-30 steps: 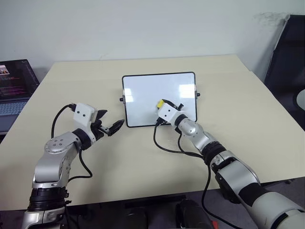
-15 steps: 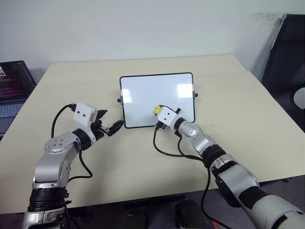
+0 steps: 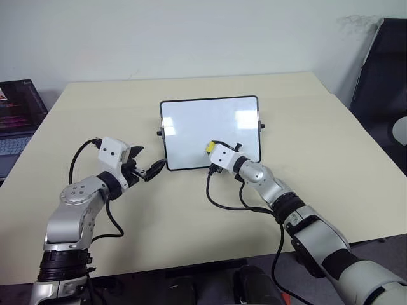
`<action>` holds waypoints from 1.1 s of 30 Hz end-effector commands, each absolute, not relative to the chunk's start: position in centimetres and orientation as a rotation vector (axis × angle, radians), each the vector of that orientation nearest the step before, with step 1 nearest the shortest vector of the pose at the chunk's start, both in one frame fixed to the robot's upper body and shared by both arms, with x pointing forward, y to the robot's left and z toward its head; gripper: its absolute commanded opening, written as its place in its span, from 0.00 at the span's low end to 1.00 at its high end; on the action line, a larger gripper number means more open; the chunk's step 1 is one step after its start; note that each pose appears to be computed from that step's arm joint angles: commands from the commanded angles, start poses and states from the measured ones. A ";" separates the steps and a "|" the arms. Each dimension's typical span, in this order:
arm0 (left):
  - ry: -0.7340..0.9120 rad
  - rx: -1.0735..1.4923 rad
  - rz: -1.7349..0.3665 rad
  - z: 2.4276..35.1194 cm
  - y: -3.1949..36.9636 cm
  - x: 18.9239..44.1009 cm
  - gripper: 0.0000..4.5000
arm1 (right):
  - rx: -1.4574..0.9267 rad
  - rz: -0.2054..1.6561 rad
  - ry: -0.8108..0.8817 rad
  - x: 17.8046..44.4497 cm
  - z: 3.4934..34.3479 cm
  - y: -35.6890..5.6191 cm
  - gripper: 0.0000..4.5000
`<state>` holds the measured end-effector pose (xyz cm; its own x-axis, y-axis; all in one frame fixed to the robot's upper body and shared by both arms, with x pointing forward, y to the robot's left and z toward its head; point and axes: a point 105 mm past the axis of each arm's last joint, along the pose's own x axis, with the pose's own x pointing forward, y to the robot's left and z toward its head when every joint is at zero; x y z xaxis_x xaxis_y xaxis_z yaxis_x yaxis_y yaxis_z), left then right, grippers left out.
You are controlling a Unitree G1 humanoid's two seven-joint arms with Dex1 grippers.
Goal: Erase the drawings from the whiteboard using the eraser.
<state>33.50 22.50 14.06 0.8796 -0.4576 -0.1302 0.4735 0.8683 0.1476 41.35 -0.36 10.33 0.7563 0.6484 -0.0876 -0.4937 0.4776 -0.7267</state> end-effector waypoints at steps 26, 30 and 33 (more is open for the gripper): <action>0.032 0.198 -0.506 15.6 22.0 33.5 1.00 | -0.895 0.758 -0.011 40.1 5.6 -2.6 0.31; 0.033 0.198 -0.504 15.6 22.0 33.4 1.00 | -0.865 0.593 -0.098 42.2 9.1 -3.9 0.31; 0.034 0.195 -0.503 15.4 22.0 33.4 1.00 | -0.818 0.526 -0.158 43.2 11.8 -4.3 0.31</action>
